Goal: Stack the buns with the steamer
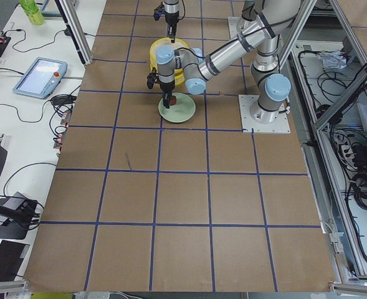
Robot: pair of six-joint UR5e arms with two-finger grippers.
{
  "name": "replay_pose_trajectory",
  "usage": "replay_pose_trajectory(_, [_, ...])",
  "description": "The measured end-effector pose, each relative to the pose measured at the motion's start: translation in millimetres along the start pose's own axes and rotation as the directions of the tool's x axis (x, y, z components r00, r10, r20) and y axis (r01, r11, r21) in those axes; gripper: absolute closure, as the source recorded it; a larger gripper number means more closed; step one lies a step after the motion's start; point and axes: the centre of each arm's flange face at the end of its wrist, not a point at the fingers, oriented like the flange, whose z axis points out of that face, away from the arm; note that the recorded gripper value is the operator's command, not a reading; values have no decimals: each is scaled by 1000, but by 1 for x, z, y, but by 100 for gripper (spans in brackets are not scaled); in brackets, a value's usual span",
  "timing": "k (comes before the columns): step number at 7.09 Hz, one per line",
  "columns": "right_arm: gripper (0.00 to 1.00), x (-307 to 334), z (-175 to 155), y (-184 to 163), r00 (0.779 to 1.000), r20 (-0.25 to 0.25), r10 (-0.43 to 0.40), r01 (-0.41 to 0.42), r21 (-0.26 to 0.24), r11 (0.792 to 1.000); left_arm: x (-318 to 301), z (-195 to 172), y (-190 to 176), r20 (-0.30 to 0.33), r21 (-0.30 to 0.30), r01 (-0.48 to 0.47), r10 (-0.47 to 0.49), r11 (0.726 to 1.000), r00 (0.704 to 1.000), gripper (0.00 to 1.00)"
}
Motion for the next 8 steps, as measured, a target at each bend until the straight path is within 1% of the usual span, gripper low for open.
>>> replay_pose_trajectory(1, [94, -4, 5, 0, 1000, -8, -5, 5, 6, 1000, 1, 0, 0, -4, 0, 5, -5, 1000, 1000, 27])
replay_pose_trajectory(2, [94, -5, 9, -2, 1000, -15, -9, 9, 18, 1000, 3, 1, 0, -5, 0, 12, -12, 1000, 1000, 37])
replay_pose_trajectory(3, [93, -6, 12, -4, 1000, -22, -10, 11, 29, 1000, 5, 1, 0, -6, -1, 22, -22, 1000, 1000, 54])
replay_pose_trajectory(4, [93, -6, 14, -5, 1000, -26, -11, 12, 35, 999, 6, 2, 0, -6, -2, 28, -28, 1000, 1000, 65])
replay_pose_trajectory(6, [91, -6, 15, -6, 1000, -28, -12, 13, 37, 999, 7, 3, 0, -7, -7, 38, -38, 999, 999, 80])
replay_pose_trajectory(7, [90, -6, 16, -6, 1000, -28, -11, 12, 36, 999, 8, 5, 1, -9, -10, 45, -45, 999, 999, 93])
replay_pose_trajectory(8, [87, -6, 17, -6, 1000, -28, -11, 12, 34, 999, 8, 6, 1, -11, -12, 52, -53, 999, 999, 98])
